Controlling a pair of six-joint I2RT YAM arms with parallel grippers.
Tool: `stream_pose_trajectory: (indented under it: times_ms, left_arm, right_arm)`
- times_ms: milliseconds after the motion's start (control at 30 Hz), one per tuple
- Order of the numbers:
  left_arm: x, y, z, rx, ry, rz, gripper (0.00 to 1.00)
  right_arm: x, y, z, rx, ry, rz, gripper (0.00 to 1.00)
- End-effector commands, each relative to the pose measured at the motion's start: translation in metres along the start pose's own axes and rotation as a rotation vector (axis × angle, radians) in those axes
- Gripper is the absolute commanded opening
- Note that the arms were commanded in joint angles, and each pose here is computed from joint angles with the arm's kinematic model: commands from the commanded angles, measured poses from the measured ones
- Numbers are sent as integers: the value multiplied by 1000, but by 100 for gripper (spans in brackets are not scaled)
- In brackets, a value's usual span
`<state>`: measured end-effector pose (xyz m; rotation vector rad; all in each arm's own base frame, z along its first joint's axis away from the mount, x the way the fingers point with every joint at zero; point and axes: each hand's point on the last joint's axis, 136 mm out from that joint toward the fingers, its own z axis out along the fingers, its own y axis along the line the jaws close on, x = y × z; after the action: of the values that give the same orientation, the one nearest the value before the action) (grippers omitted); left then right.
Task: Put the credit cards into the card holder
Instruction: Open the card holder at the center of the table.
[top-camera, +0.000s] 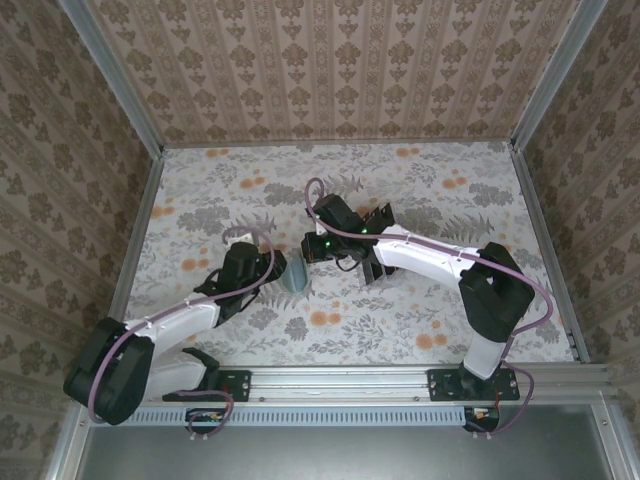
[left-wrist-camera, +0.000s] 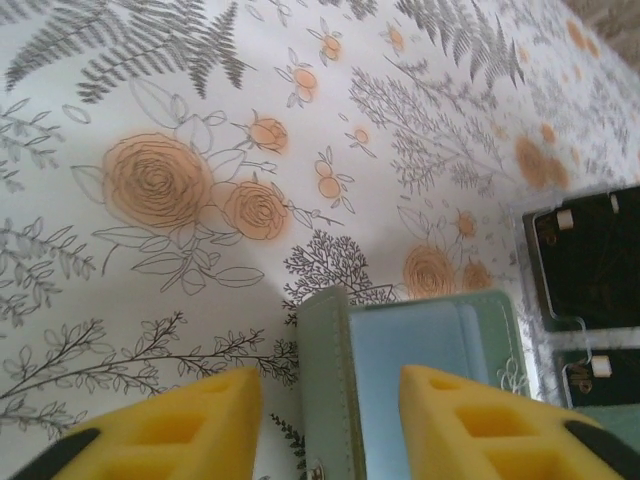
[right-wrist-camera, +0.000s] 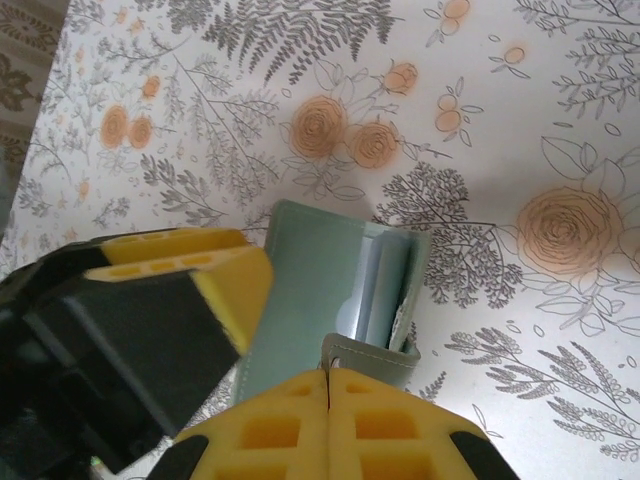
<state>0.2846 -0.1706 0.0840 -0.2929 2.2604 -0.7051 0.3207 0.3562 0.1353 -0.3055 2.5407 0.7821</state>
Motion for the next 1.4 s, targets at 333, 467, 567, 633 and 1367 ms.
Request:
stream_pose_trajectory:
  times_ms: [333,467,567,633,1367]
  left_arm:
    - [13,25,-4,-111,40,26,25]
    - [2,13,-5,-85,21,55,44]
    - [-3,3,-5,-58,25,72,56]
    - [-5,-2,-5,-40,25,75,62]
    - [-4,-24,5,12,53,91,67]
  right_arm:
    - [22,-45,14,64,15,66,0]
    - [16,-34,6,27,-5,66,0]
    - [8,-25,-2,3,-22,60,0]
    - [3,-18,-7,-15,-32,57,0]
    - [-7,8,-19,-63,-54,36,0]
